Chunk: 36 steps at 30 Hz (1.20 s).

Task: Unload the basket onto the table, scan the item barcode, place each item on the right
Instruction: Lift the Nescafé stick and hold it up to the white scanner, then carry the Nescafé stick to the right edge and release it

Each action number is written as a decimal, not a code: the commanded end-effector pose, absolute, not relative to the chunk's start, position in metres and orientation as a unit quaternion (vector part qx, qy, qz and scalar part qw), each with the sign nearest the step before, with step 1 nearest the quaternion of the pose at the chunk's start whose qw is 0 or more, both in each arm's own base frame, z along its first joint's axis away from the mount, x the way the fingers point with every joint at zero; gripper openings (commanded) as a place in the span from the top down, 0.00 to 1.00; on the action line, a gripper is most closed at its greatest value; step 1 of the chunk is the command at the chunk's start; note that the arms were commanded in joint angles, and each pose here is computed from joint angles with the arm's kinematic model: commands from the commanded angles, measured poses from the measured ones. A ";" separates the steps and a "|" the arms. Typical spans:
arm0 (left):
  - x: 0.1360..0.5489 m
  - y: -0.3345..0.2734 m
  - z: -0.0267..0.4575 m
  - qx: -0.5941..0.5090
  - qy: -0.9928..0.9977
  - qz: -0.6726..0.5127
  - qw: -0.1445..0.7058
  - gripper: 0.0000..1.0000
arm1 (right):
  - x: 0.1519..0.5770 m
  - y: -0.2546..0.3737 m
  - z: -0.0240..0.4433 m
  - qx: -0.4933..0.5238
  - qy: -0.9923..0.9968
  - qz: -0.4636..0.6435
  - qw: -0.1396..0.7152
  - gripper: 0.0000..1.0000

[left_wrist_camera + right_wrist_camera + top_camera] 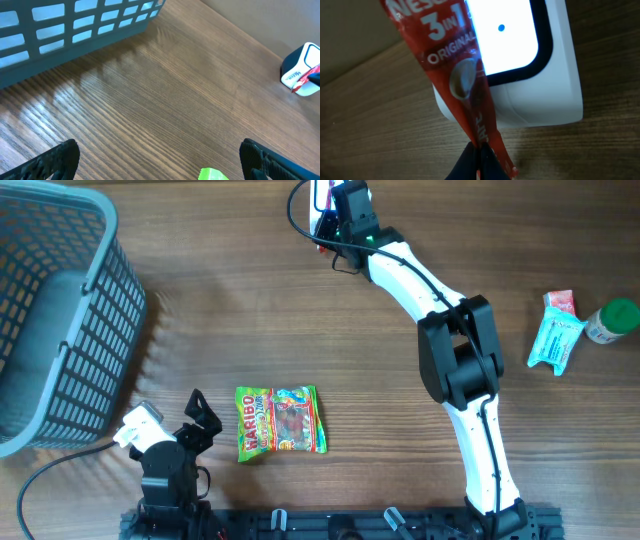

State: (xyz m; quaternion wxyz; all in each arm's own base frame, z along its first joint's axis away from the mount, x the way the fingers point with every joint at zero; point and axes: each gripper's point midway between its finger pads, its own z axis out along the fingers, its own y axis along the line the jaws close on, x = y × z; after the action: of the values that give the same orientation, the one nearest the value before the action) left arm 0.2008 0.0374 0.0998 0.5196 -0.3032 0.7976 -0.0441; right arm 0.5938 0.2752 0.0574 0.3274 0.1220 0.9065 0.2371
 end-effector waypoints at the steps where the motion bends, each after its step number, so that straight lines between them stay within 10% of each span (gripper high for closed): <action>1: 0.201 0.038 0.101 -0.307 0.794 -0.047 0.522 0.00 | 0.597 0.276 0.056 0.137 0.907 0.228 0.327 0.95; 17: 0.201 0.038 0.101 -0.307 0.794 -0.047 0.522 0.00 | 0.553 0.195 0.123 0.164 0.941 0.065 0.288 0.96; 36: 0.201 0.038 0.101 -0.307 0.794 -0.047 0.522 0.00 | 0.489 -0.089 0.090 0.400 0.884 -0.180 0.160 0.96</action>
State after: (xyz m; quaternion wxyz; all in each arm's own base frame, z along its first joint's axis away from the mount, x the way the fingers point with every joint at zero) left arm 0.2008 0.0374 0.0998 0.5196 -0.3032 0.7976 -0.0441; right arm 0.5009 -0.0419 0.0897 0.1602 0.3576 0.9081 -0.1478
